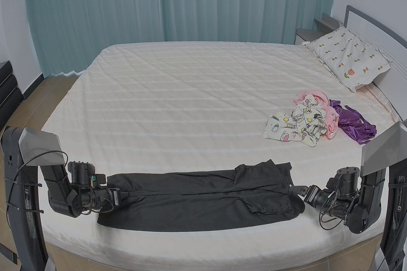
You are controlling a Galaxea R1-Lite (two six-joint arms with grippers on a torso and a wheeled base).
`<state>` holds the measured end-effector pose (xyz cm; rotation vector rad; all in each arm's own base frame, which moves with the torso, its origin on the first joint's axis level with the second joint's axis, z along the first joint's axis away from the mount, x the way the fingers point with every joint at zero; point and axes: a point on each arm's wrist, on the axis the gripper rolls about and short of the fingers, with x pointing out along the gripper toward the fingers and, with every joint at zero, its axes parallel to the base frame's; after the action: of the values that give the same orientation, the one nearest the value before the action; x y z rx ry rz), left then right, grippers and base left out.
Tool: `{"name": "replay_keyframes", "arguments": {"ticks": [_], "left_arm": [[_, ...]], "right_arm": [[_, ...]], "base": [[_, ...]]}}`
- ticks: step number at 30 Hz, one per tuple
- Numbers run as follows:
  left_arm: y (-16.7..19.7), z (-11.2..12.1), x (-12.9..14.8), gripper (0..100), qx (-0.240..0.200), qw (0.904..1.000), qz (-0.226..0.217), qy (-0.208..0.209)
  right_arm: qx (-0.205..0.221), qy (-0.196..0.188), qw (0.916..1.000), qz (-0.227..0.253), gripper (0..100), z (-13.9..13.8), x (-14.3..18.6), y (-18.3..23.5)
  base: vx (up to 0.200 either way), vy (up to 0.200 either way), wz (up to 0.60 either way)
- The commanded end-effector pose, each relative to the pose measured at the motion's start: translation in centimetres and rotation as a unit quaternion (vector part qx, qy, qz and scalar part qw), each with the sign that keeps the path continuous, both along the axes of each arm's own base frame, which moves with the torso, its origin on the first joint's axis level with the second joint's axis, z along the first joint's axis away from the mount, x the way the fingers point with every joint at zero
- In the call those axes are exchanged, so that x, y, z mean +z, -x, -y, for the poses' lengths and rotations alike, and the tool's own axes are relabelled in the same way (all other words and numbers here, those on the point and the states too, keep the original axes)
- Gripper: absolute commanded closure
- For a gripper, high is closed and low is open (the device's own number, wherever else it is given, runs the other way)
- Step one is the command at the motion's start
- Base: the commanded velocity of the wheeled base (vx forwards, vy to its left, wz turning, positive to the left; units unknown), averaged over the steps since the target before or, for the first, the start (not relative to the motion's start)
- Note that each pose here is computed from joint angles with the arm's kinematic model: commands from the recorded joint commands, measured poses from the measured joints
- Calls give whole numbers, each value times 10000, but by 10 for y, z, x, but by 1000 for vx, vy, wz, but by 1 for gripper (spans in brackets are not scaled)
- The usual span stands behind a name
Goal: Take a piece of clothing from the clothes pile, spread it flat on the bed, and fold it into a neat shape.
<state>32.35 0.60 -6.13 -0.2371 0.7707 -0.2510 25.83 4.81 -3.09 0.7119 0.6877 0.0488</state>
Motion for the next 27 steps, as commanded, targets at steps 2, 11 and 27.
{"name": "replay_keyframes", "arguments": {"ticks": [2,11,27], "left_arm": [[2,-4,7,100,68,10000,67,-2],[6,-12,23,100,209,9996,190,-36],[14,-74,64,100,1123,9934,227,23]], "right_arm": [[9,-6,10000,5,0,0,0,0],[10,-22,10000,9,0,0,1,0],[-28,-36,10000,-2,0,3,0,0]], "base": [[0,0,0],[0,0,0],[0,0,0]]}}
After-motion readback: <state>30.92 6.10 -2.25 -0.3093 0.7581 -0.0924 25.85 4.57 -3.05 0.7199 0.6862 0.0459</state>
